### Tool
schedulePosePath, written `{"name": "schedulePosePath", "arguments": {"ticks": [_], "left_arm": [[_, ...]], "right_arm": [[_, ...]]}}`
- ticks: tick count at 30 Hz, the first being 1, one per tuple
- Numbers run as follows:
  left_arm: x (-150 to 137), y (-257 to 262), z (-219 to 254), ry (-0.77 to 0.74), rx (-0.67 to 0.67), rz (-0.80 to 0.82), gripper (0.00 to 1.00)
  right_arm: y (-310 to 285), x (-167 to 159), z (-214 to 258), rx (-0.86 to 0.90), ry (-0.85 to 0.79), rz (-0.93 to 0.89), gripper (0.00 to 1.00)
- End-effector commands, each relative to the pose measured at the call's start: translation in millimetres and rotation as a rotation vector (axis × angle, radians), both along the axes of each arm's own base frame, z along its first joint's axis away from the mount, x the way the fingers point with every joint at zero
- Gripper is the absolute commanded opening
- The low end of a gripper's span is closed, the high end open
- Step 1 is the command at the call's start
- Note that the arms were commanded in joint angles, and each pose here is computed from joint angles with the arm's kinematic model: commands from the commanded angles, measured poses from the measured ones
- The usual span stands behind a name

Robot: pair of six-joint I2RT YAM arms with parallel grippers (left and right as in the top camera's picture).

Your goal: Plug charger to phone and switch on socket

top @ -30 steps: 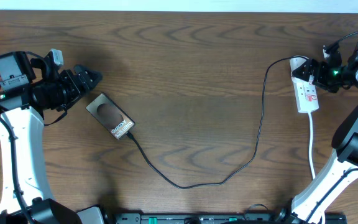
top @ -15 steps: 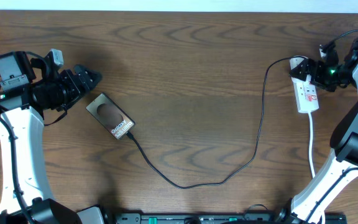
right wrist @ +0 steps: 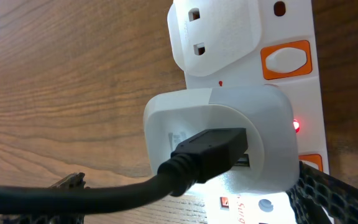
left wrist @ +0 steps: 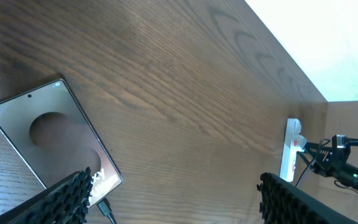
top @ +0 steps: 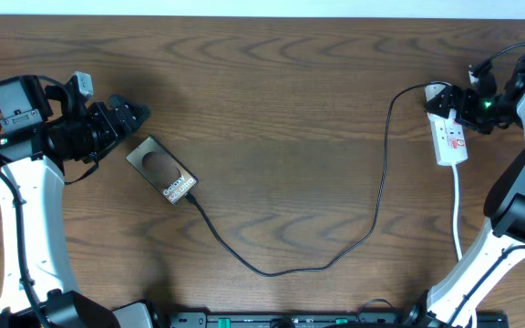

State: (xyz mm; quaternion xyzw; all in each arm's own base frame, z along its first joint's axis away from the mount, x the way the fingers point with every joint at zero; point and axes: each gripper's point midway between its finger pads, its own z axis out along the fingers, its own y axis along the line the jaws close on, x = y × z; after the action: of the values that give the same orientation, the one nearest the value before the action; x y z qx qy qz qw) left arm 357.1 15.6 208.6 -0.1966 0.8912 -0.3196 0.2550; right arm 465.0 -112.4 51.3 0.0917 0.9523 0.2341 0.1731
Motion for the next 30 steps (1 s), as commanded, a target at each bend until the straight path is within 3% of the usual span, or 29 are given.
{"name": "schedulePosePath", "arguments": {"ticks": [1, 15, 24, 30], "left_arm": [[-1, 0, 2, -0.015, 0.020, -0.016, 0.84], [-1, 0, 2, -0.013, 0.020, -0.016, 0.84], [-1, 0, 2, -0.013, 0.020, -0.016, 0.85], [-1, 0, 2, -0.013, 0.020, -0.016, 0.85]], "right_arm": [[18, 8, 7, 0.050, -0.027, 0.028, 0.99], [-9, -3, 12, -0.031, 0.062, -0.052, 0.99], [-28, -6, 72, -0.069, 0.075, -0.092, 0.99], [-47, -32, 99, -0.181, 0.215, -0.206, 0.99]]}}
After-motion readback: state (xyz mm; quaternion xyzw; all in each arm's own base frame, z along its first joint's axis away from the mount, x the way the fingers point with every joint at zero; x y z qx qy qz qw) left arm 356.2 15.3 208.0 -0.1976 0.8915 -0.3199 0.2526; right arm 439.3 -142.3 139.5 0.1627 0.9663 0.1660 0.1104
